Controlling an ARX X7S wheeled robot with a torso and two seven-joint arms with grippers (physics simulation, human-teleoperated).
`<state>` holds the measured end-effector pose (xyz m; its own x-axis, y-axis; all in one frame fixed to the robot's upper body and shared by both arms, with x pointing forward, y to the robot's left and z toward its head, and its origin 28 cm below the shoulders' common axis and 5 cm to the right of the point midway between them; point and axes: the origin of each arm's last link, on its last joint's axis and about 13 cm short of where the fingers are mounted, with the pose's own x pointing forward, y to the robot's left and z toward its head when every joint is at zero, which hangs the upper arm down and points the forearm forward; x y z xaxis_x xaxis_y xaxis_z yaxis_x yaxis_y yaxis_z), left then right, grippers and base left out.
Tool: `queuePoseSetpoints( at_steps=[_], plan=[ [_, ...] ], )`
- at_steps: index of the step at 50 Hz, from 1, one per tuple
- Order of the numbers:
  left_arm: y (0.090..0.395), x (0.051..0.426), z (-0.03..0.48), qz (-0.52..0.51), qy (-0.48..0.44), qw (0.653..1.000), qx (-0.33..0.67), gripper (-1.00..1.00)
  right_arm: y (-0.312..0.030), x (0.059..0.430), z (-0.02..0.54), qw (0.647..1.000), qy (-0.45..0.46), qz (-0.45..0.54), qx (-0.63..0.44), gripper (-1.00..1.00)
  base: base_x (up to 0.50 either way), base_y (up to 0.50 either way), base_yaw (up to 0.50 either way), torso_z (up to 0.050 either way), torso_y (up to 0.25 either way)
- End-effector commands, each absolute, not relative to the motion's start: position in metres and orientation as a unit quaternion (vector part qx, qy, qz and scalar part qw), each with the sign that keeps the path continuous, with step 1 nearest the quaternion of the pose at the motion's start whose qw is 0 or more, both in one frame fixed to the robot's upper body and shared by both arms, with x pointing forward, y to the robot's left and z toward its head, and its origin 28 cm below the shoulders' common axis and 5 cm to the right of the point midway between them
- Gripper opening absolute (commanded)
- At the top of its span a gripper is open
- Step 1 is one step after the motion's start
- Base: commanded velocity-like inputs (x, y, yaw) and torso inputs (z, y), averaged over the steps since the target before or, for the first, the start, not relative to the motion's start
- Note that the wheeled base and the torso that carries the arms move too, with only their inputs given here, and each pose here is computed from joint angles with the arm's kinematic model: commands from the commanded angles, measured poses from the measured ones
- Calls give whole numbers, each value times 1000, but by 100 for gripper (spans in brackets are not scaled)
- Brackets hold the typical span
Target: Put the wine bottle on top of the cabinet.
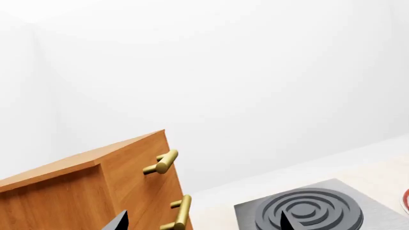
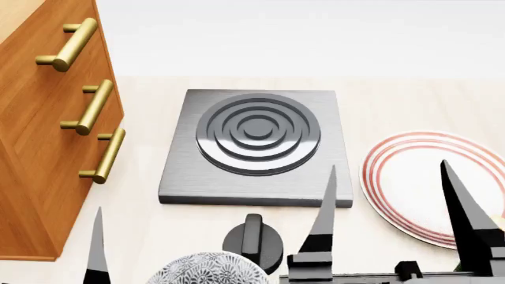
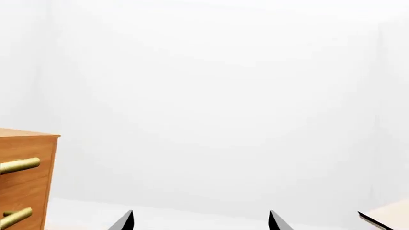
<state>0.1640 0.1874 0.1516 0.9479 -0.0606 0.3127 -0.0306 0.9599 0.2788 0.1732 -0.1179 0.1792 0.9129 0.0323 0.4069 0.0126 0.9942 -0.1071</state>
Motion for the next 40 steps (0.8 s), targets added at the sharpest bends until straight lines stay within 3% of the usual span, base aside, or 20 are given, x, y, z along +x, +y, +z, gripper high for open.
queuePoseSetpoints(
  at_steps=[1, 40],
  plan=[
    [187, 164, 155, -23, -178, 976, 120, 100, -144, 180, 184, 974, -207, -56, -74, 100, 0, 0, 0, 0, 0],
    [187, 164, 155, -23, -178, 976, 121, 100, -170, 192, 146, 980, -146, -110, -84, 100, 0, 0, 0, 0, 0]
  ],
)
